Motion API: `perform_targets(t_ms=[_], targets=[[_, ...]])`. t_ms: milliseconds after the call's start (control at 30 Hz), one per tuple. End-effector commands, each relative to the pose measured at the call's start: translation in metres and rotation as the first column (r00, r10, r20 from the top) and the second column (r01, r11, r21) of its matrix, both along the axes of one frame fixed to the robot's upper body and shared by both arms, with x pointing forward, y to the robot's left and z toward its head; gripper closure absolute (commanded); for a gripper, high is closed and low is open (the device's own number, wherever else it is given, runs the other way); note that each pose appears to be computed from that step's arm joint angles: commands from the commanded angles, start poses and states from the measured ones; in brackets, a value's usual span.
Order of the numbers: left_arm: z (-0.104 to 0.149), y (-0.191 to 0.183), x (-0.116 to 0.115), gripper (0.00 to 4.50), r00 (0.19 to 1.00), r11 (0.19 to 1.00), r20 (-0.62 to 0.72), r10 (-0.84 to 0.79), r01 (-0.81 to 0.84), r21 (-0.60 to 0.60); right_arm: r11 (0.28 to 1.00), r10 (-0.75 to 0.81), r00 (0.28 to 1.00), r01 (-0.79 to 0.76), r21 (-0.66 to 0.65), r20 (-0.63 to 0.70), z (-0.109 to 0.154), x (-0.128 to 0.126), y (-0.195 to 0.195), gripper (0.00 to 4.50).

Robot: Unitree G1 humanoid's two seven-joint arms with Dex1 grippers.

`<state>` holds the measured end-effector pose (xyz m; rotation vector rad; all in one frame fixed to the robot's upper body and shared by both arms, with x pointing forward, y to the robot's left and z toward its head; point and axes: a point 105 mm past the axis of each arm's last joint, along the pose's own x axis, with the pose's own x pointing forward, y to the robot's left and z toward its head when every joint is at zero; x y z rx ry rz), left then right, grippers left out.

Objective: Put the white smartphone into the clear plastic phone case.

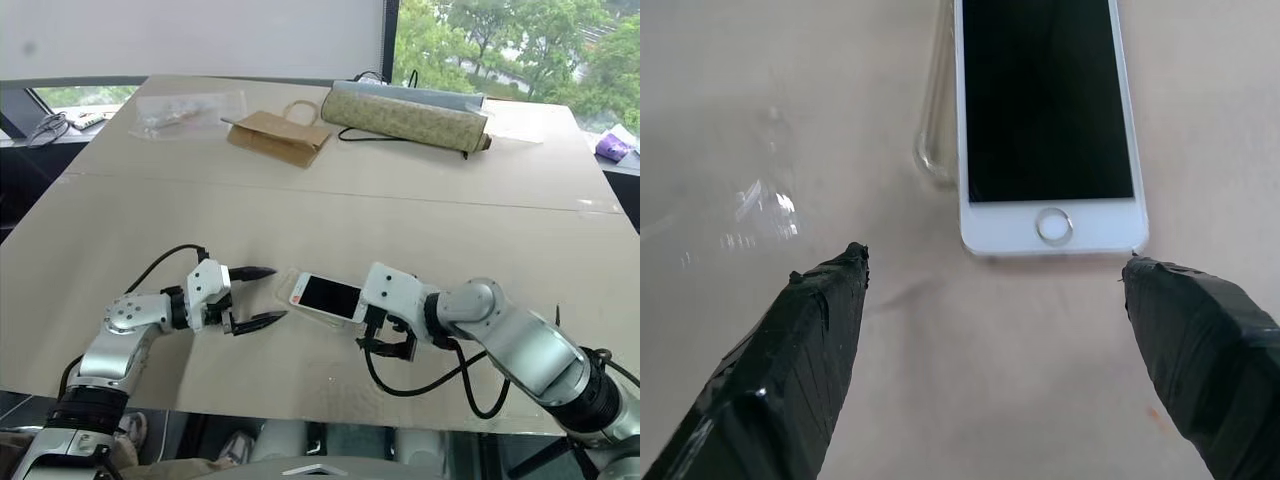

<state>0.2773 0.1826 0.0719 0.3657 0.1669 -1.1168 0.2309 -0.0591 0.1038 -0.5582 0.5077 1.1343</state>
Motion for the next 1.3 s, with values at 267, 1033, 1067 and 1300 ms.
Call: perform_targets(t_ms=[267,1033,1067,1300], targets=[[-0.009,-0.031,-0.016,0.0,0.997,0.999,-0.071,0.028,-0.031,-0.036,0.993,-0.117,0.993,0.116,0.019,0.03,-0.008,0.008,-0.01,0.15],[-0.01,-0.073,-0.003,0.0,0.985,0.978,-0.065,0.158,-0.165,-0.129,0.985,-0.172,0.981,0.169,0.03,0.095,0.018,0.026,-0.029,0.15],[-0.008,-0.07,-0.006,0.0,0.989,0.981,-0.067,0.135,-0.142,-0.131,0.986,-0.164,0.982,0.162,0.033,0.089,0.018,0.025,-0.027,0.15],[0.01,-0.021,-0.023,0.0,0.99,0.99,-0.133,-0.043,0.024,-0.141,0.996,-0.078,0.996,0.076,0.054,0.031,0.007,0.019,-0.011,0.15]])
